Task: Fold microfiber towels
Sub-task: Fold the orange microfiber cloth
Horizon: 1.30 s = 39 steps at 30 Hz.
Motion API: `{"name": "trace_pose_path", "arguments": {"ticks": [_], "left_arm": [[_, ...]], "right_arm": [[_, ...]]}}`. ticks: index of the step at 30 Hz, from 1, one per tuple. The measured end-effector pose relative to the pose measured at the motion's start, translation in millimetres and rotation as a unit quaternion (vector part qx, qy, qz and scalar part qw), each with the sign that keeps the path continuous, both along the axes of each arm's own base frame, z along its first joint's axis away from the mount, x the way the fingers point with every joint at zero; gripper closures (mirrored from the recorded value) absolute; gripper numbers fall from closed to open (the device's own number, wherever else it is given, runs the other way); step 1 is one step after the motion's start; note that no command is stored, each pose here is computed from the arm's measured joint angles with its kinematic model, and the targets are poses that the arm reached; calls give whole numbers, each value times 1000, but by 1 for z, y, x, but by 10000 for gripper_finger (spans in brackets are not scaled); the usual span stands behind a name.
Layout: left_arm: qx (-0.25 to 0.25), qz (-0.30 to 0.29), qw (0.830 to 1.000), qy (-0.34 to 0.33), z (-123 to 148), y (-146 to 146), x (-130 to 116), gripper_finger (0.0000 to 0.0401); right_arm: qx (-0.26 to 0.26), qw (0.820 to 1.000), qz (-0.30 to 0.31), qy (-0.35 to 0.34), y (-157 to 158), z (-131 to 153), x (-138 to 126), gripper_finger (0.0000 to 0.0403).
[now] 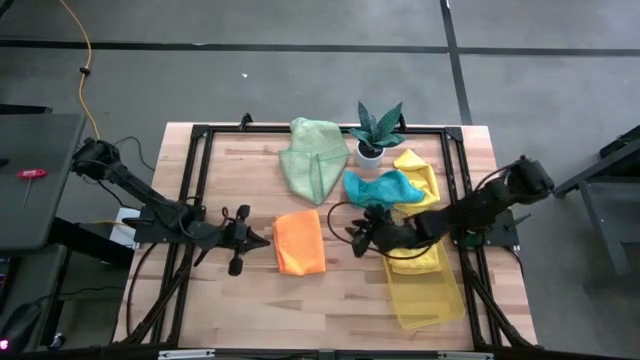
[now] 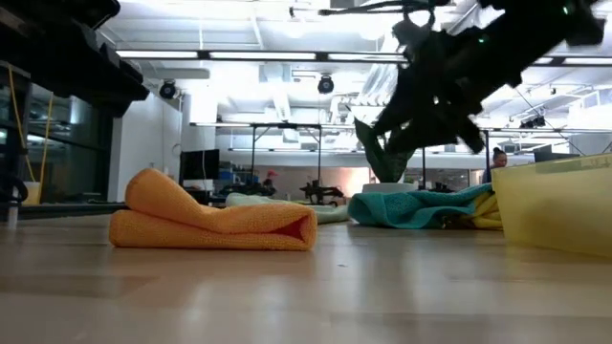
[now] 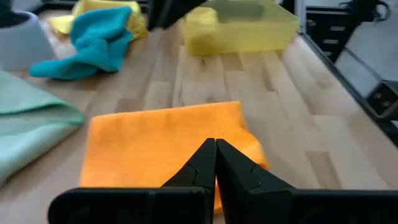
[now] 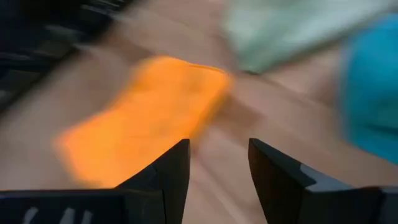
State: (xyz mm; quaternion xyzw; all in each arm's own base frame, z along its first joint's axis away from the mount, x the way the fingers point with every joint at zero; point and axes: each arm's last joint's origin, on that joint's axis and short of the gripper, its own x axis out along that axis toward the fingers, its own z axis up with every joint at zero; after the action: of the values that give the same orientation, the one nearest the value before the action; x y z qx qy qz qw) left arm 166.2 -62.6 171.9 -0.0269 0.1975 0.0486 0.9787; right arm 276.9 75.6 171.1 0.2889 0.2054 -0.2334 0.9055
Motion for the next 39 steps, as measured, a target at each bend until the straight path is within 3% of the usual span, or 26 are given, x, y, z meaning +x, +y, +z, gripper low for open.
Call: {"name": "trace_pose_path", "arguments": {"ticks": [5,10,18,26,30,34,39], "left_arm": [[16,3,1000,0,0,4,2,401],[39,-26,999,6,0,3,2,401],[57,-23,998,5,0,4,3,401],[115,-9,993,-2,7,18,15,401],[76,11,993,85,25,21,20,401],[17,9,986,165,25,13,18,401],[36,-7,978,204,8,-4,23,401]], "right_arm": [[-50,985,116,-122,-12,-5,0,249],[-91,979,117,-139,-26,-7,7,250],[-96,981,90,-142,-40,-1,23,250],[-106,976,121,-149,-51,17,41,250],[-96,979,139,-118,-57,28,53,250],[-41,990,129,-38,-62,38,64,250],[23,992,120,42,-56,49,71,250]]}}
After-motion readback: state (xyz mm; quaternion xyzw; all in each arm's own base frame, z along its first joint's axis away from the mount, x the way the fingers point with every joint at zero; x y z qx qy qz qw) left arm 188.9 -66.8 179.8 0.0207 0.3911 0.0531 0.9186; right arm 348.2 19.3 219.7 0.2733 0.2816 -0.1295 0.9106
